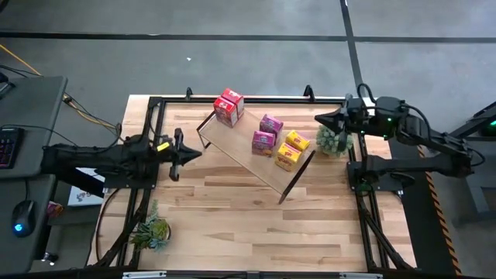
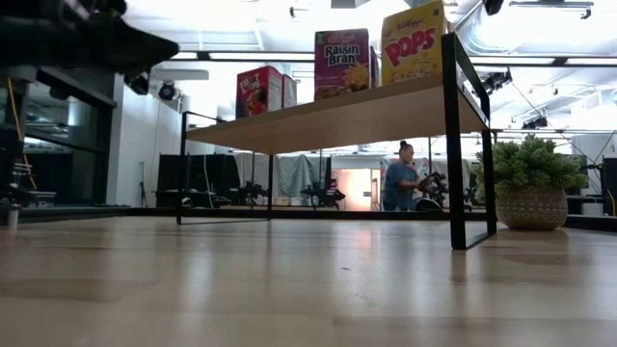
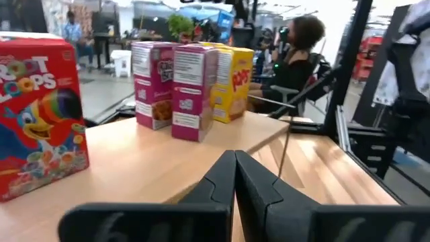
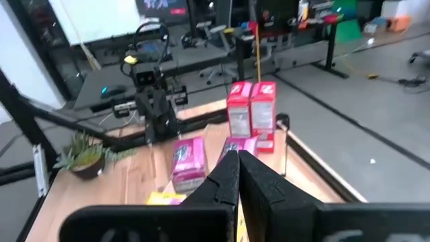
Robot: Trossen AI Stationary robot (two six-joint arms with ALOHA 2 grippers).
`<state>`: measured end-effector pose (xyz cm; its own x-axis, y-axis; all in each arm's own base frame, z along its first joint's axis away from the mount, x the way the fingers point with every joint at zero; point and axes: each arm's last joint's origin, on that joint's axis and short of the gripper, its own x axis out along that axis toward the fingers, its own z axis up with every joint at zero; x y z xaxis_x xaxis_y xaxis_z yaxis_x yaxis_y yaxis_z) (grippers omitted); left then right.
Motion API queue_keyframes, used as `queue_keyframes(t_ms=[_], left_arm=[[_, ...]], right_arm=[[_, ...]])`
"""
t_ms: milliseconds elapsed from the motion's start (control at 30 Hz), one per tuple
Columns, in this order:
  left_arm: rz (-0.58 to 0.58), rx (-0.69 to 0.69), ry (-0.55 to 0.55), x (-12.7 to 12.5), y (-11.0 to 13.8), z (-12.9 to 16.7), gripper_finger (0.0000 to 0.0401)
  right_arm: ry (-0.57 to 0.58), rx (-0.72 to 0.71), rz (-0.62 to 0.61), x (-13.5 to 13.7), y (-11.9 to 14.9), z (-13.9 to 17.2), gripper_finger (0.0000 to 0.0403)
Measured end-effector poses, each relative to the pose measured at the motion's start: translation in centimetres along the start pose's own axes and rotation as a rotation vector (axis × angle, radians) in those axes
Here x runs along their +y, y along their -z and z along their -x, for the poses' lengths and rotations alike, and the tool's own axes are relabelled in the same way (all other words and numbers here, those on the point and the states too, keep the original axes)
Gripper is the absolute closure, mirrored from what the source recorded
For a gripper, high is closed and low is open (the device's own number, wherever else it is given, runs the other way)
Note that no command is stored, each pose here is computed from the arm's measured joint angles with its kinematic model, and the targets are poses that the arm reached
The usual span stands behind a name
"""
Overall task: Stack cereal on shelf
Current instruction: Return to Home Position
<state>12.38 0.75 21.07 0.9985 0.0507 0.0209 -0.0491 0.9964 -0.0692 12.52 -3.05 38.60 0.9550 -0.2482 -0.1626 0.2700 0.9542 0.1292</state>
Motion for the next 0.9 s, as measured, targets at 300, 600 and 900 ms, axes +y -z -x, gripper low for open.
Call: queue_keyframes(t_ms=[300, 600, 900], left_arm=[[0.072, -0.013, -0.006, 0.2, 3.8, 1.6, 0.0401], [0.058, -0.041, -0.004, 0.1, 3.6, 2.1, 0.0401], [0.051, -0.018, -0.014, 0.2, 3.8, 2.1, 0.0401]], right_arm=[[-0.015, 0.074, -0.053, 0.0, 0.7, -0.1, 0.0403], [-0.018, 0.171, -0.068, -0.2, 2.2, 0.7, 0.0403], [-0.117, 0.063, -0.092, -0.9, 8.8, 2.1, 0.0403]])
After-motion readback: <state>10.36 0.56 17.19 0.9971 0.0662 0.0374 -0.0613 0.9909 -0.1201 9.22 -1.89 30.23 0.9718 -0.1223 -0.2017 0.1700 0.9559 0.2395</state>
